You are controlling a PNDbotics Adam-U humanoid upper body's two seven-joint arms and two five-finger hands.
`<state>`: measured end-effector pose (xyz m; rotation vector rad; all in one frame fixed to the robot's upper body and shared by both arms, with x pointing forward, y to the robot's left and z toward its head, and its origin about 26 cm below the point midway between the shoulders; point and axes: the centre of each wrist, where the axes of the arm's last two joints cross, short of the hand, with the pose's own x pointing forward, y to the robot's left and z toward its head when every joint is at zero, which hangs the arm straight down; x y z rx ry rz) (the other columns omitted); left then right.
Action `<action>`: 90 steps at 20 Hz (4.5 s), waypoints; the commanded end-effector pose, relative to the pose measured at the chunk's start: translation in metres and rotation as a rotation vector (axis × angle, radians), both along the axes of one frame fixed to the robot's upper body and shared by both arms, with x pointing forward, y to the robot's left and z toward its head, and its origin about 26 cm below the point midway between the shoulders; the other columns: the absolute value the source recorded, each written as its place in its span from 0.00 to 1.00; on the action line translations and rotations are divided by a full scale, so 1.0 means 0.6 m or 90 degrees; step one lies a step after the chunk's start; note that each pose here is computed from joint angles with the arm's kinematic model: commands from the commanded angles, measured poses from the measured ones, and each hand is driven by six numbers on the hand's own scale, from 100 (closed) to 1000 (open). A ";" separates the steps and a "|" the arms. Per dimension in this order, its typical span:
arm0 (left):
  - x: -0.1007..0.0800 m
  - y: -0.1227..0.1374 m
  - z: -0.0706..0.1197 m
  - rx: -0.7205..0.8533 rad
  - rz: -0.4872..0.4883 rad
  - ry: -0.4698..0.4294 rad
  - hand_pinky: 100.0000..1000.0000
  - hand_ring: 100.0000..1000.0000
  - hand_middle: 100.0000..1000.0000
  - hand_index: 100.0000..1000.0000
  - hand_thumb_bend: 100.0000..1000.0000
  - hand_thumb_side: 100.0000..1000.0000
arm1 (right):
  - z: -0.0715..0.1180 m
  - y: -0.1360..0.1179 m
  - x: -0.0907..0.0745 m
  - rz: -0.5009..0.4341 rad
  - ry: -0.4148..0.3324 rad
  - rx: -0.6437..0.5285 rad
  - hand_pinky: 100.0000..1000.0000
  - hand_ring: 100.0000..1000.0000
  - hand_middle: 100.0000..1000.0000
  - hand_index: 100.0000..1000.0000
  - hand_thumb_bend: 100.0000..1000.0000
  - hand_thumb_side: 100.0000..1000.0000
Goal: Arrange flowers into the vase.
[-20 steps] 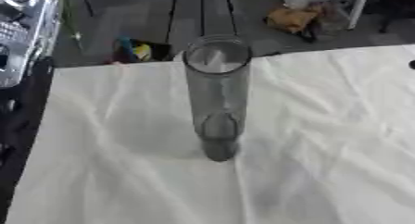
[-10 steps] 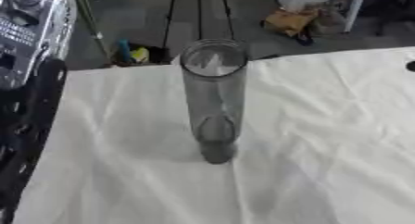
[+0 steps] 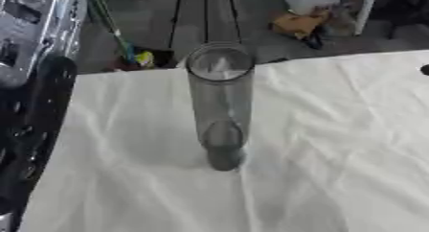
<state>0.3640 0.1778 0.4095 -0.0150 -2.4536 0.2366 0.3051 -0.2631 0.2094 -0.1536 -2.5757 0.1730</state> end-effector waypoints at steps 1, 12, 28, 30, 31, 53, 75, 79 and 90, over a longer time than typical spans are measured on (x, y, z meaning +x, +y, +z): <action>-0.020 -0.008 0.023 -0.019 -0.029 -0.027 0.00 0.00 0.00 0.01 0.11 0.67 | 0.013 0.004 -0.004 0.011 -0.016 -0.001 0.79 0.64 0.46 0.82 0.00 0.92; -0.073 -0.003 0.060 -0.177 -0.259 -0.025 0.00 0.00 0.00 0.01 0.12 0.67 | 0.013 0.008 -0.003 0.019 -0.012 0.000 0.80 0.64 0.46 0.82 0.00 0.91; -0.074 0.005 0.056 -0.124 -0.234 -0.036 0.00 0.00 0.00 0.01 0.10 0.65 | 0.009 0.009 -0.004 0.026 0.000 -0.002 0.80 0.65 0.46 0.82 0.00 0.89; -0.067 0.007 0.051 -0.117 -0.215 -0.021 0.00 0.00 0.00 0.01 0.09 0.65 | 0.008 0.008 -0.004 0.025 0.001 -0.002 0.80 0.65 0.46 0.82 0.00 0.90; -0.066 0.008 0.050 -0.115 -0.208 -0.017 0.00 0.00 0.00 0.01 0.09 0.65 | 0.008 0.009 -0.004 0.025 0.001 -0.002 0.80 0.65 0.46 0.82 0.00 0.90; -0.066 -0.015 0.024 -0.089 -0.297 -0.130 0.00 0.00 0.00 0.01 0.12 0.61 | 0.012 0.013 -0.003 0.034 -0.005 0.003 0.80 0.65 0.46 0.82 0.00 0.89; -0.071 -0.035 0.021 -0.002 -0.339 -0.240 0.00 0.00 0.00 0.01 0.12 0.58 | 0.018 0.019 -0.001 0.048 -0.011 -0.004 0.81 0.65 0.45 0.82 0.00 0.88; -0.076 -0.029 0.028 0.012 -0.303 -0.290 0.00 0.00 0.00 0.01 0.13 0.55 | 0.020 0.020 -0.001 0.051 -0.013 -0.007 0.81 0.65 0.45 0.82 0.00 0.88; -0.088 -0.025 0.032 0.031 -0.249 -0.346 0.00 0.00 0.00 0.01 0.14 0.54 | 0.022 0.020 0.000 0.052 -0.015 -0.010 0.82 0.65 0.45 0.82 0.00 0.86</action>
